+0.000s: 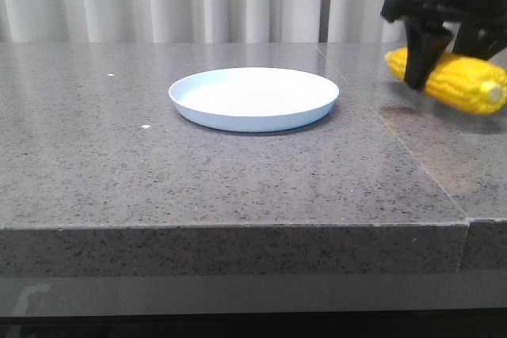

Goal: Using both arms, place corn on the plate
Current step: 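Lift the corn and carry it over the white plate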

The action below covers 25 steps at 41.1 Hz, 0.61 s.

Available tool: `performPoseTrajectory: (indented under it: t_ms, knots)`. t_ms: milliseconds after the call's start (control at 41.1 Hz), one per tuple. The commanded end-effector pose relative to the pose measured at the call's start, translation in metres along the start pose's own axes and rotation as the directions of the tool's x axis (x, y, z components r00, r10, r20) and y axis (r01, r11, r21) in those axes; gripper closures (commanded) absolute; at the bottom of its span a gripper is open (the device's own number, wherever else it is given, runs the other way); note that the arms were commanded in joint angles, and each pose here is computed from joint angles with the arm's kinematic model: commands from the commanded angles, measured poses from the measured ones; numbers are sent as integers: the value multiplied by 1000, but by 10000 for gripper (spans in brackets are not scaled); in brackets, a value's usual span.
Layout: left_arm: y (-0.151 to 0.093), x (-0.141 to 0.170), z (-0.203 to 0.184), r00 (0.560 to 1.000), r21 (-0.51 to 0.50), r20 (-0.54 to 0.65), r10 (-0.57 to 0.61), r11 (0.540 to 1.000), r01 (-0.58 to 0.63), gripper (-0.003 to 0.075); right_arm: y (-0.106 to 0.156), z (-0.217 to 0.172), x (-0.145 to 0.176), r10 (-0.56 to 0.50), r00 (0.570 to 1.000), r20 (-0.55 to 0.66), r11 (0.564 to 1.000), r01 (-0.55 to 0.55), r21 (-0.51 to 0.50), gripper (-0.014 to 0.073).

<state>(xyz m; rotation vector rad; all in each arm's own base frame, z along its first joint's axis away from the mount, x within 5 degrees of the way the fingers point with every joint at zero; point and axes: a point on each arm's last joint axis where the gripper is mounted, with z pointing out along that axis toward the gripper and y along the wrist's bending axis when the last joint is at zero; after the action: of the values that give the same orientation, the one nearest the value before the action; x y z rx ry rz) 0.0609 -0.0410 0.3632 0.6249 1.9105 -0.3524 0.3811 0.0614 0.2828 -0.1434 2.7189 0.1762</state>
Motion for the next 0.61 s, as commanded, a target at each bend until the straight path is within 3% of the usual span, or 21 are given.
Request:
performPoseTrajectory:
  t_ms: [0,317,463,585]
  knots:
    - [0,-14,-4,995,3,96,-13,1000,13,315,11,-58,-9,-32,989,146,999,35,-18,358]
    - [0,-14,-4,995,3,96,-13,1000,13,315,84,-122,-18,-192,946,263,969,225,-104,358]
    - [0,-14,-4,995,3,96,-13,1000,13,315,124,-129,-14,-233,912,339,941,299,-156,358]
    - [0,-14,-4,995,3,96,-13,1000,13,315,144,-121,-16,-204,905,373,936,292,-198,357]
